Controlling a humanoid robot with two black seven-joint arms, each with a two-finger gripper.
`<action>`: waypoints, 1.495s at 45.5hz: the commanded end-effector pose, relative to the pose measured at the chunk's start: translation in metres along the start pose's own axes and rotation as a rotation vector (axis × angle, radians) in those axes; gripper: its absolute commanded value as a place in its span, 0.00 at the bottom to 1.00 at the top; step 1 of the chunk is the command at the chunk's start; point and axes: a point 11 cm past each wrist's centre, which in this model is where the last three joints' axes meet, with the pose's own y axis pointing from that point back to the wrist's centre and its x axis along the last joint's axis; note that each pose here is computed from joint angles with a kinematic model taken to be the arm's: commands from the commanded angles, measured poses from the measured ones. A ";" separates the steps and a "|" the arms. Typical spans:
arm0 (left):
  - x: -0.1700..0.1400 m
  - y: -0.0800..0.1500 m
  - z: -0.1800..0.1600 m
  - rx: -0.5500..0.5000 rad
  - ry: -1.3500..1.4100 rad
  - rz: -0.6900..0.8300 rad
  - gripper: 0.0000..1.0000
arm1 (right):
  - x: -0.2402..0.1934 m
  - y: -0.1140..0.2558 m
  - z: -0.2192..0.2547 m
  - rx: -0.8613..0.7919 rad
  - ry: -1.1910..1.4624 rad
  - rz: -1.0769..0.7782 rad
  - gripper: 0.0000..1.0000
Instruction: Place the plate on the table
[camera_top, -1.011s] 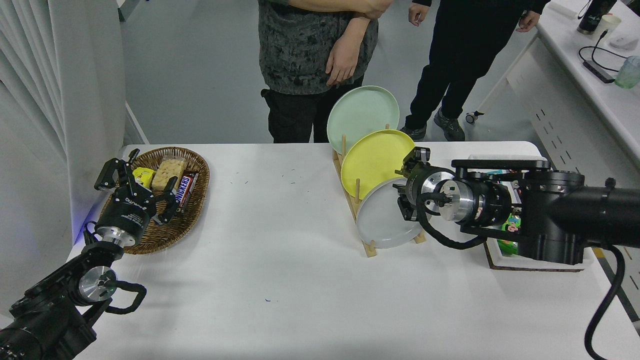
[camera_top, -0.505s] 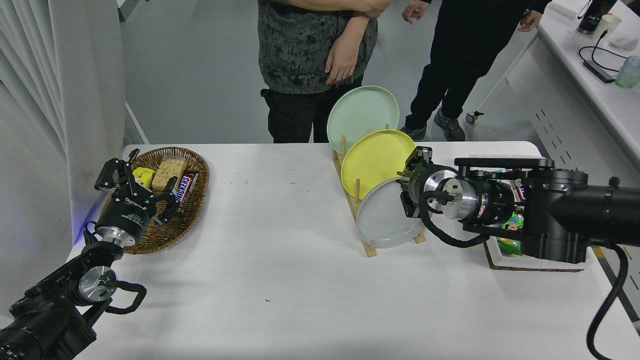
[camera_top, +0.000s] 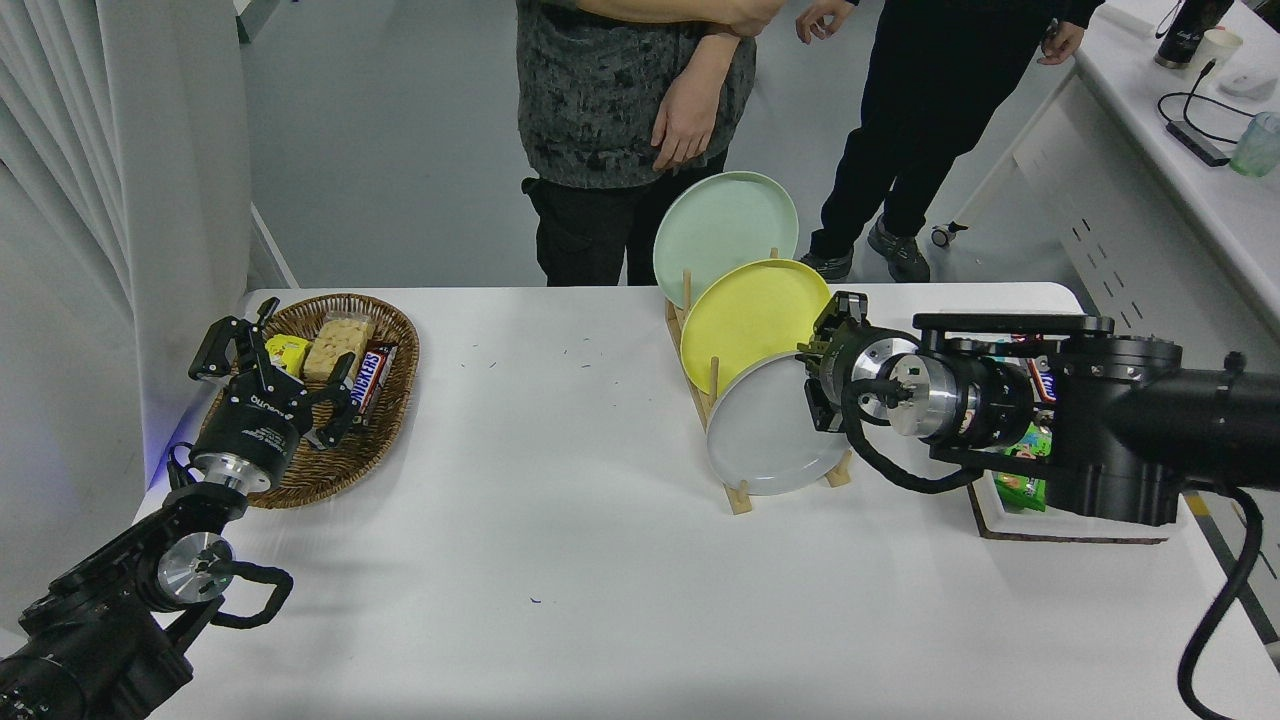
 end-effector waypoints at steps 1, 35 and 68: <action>0.000 0.000 0.000 0.000 0.000 0.000 0.98 | 0.004 0.002 -0.008 0.015 -0.004 0.007 0.05; 0.000 0.000 0.000 0.000 0.000 0.000 0.98 | 0.013 0.026 -0.045 0.054 -0.009 -0.003 0.00; 0.000 0.000 0.000 0.000 0.000 0.000 0.98 | 0.033 0.059 -0.123 0.111 -0.082 -0.041 0.00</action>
